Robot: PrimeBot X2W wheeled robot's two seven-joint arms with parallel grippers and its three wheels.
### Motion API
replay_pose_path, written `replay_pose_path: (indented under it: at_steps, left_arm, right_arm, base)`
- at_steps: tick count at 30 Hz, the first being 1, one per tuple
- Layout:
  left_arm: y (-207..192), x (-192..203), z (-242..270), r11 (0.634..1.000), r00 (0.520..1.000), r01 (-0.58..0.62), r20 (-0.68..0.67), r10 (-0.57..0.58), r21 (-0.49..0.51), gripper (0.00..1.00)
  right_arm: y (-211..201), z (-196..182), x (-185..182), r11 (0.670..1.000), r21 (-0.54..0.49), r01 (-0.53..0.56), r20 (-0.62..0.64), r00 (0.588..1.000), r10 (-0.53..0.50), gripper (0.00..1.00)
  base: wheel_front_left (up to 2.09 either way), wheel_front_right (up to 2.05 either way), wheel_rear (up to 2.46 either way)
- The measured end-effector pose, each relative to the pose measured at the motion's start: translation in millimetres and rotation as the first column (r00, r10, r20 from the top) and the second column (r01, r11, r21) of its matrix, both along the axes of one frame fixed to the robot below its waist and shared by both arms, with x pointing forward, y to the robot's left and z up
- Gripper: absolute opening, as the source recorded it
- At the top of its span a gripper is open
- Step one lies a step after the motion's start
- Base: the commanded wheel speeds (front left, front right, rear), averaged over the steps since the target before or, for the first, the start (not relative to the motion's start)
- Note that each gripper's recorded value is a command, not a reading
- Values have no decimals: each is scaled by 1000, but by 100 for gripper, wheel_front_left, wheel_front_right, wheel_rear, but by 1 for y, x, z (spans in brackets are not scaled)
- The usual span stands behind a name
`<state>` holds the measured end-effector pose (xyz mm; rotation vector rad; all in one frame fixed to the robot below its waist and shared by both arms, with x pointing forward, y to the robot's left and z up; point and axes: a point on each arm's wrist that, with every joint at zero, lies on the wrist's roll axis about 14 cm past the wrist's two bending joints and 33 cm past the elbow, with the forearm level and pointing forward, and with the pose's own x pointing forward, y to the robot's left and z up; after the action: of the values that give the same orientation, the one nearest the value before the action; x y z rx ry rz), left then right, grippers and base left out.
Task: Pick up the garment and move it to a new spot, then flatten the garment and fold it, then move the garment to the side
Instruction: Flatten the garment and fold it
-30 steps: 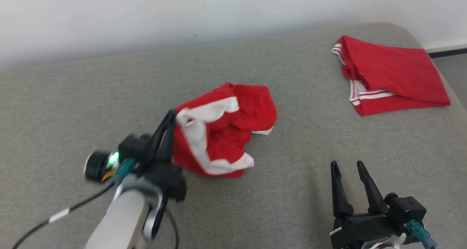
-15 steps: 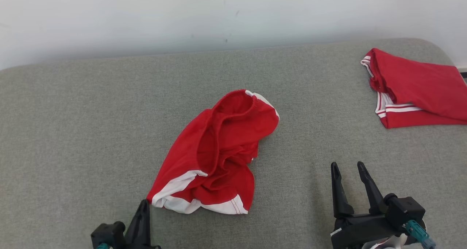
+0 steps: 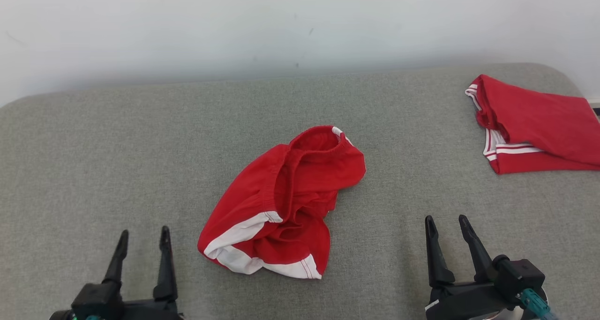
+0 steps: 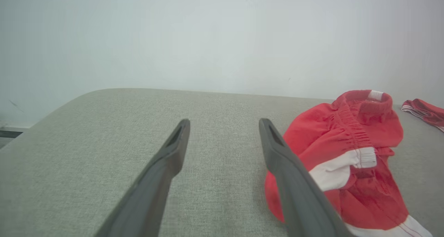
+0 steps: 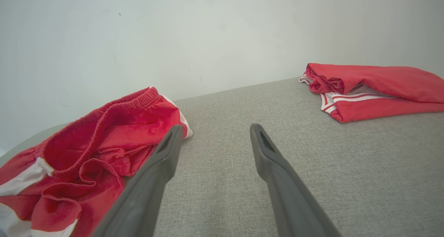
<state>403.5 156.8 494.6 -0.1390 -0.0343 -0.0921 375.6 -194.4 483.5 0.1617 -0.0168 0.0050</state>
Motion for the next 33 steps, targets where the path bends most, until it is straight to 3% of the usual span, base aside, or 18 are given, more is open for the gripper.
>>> replay_pose_path:
  at_steps: [9,18,26,33]
  left_arm:
    - [18,-17,17,997,998,-25,65,20,73,100]
    - [30,-35,14,995,997,-55,57,50,81,100]
    - [38,-42,14,993,995,-87,59,82,77,100]
    - [45,-47,14,991,992,-112,59,108,68,100]
  right_arm:
    - [-2,0,-10,1000,10,9,-2,1000,-9,100]
    - [3,-9,-15,1000,13,-7,-28,1000,7,100]
    - [45,-3,-1,988,-17,-157,-14,988,156,100]
    - [89,-30,9,948,-15,-316,-138,940,311,100]
  base:
    - [0,0,0]
    - [0,0,0]
    - [0,0,0]
    - [0,0,0]
